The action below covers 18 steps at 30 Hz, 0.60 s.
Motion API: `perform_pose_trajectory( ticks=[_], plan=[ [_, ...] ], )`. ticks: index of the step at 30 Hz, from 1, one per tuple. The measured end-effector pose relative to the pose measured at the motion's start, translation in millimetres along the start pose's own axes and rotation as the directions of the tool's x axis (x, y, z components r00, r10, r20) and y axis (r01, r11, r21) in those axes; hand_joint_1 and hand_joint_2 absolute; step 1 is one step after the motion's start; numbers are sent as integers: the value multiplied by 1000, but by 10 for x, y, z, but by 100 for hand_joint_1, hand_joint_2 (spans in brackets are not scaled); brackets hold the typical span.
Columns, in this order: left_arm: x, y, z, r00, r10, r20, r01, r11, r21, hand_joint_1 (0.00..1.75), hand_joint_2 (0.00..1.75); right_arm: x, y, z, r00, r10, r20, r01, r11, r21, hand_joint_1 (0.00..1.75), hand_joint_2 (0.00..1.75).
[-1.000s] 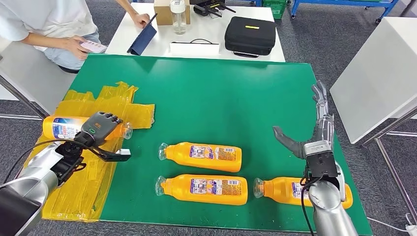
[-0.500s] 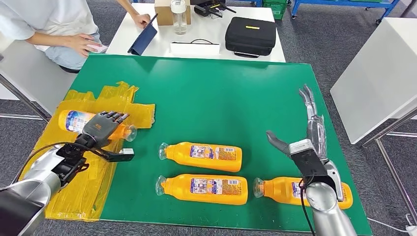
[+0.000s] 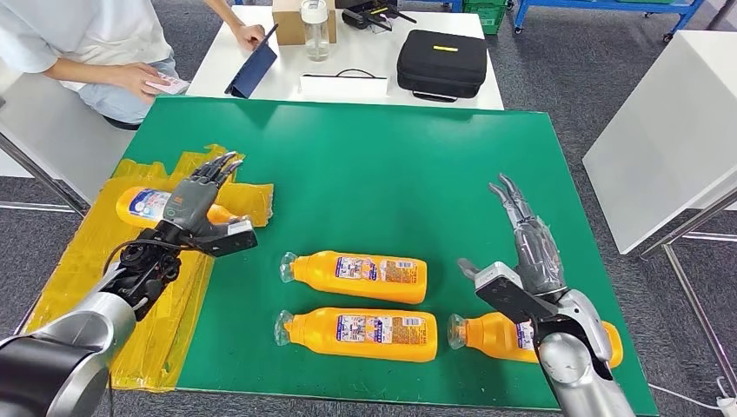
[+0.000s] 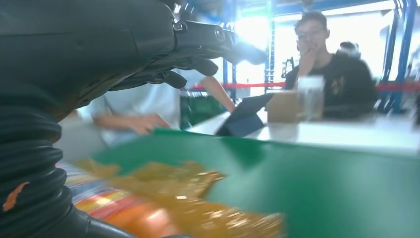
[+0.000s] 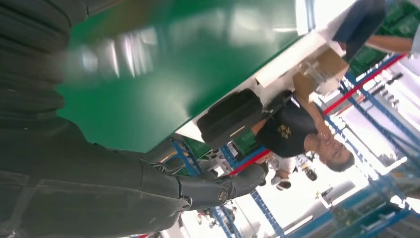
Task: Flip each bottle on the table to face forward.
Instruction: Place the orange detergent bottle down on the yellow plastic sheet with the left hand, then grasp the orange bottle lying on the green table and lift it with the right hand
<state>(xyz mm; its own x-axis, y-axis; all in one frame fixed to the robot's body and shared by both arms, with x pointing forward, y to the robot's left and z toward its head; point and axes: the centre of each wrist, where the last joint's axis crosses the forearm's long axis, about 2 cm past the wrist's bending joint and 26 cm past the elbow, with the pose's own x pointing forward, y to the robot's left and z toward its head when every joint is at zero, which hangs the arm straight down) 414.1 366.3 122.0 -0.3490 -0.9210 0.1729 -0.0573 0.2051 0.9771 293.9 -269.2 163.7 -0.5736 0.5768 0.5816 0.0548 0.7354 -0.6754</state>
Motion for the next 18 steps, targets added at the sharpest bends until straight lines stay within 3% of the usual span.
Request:
perform_pose_trajectory(
  ticks=[4,8,14,18],
  plan=[
    [105,60,-115,952,303,54,-307,945,115,0,175,7,54,-90,1000,2,21,-4,998,55,0,175],
    [272,166,-223,813,564,144,-582,782,223,0,175,18,170,-185,999,-5,42,0,992,128,0,175],
    [411,297,-272,743,621,250,-669,695,262,0,175,36,311,-256,998,-11,55,1,982,188,0,175],
    [560,371,-277,633,689,352,-773,581,255,0,175,67,437,-354,997,-9,74,-9,971,237,0,175]
  ],
)
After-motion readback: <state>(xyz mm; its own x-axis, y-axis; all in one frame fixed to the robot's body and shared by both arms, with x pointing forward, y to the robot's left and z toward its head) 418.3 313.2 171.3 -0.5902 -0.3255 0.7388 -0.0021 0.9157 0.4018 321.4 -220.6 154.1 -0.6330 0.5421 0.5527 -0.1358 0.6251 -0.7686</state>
